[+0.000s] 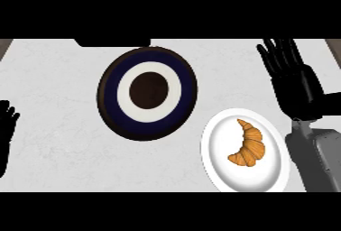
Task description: Pick the croissant from the plate and place it in the plate
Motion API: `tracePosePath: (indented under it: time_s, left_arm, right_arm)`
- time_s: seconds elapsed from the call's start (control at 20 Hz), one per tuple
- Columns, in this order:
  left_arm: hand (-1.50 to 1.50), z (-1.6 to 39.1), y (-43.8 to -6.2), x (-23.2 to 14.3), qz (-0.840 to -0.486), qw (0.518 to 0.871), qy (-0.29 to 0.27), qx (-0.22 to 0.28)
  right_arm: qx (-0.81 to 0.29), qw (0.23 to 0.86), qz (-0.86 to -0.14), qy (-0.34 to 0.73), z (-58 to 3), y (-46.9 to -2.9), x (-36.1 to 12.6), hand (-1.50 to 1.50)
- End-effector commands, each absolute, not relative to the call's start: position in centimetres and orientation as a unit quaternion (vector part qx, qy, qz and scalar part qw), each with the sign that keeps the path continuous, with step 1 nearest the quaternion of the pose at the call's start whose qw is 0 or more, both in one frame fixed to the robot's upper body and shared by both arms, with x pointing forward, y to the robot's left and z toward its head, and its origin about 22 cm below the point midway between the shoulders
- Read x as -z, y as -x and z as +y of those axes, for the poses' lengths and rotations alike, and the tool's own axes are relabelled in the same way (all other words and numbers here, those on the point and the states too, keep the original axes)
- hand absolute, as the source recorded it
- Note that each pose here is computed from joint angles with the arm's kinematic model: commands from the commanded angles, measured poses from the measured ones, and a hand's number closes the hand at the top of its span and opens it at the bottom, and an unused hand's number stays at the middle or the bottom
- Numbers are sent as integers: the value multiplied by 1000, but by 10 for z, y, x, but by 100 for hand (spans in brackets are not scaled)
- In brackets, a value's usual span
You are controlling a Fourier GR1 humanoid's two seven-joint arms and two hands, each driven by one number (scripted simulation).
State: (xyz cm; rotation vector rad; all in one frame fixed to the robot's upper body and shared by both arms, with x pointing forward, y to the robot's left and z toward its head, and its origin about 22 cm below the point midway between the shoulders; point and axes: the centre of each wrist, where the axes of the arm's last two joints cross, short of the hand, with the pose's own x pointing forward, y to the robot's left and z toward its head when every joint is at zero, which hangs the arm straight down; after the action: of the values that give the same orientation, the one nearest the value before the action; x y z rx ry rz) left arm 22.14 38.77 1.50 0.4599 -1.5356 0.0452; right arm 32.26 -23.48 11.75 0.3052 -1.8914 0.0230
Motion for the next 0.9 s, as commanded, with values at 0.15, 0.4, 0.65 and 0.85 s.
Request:
tracePosePath:
  time_s: [0.15,0.4,0.65,0.85]
  left_arm:
    - [0,382,-215,-12,-680,691,-236,67]
    - [0,374,-204,2,-668,700,-235,91]
    - [0,350,-202,8,-675,697,-218,106]
    - [0,346,-203,12,-677,694,-218,116]
  right_arm:
    - [218,560,-797,-65,-258,-300,-90,-150]
    - [288,527,-763,239,-300,-272,-49,-150]
    - [379,439,-754,307,-252,-236,-43,-150]
    - [361,440,-764,303,-193,-192,-46,-150]
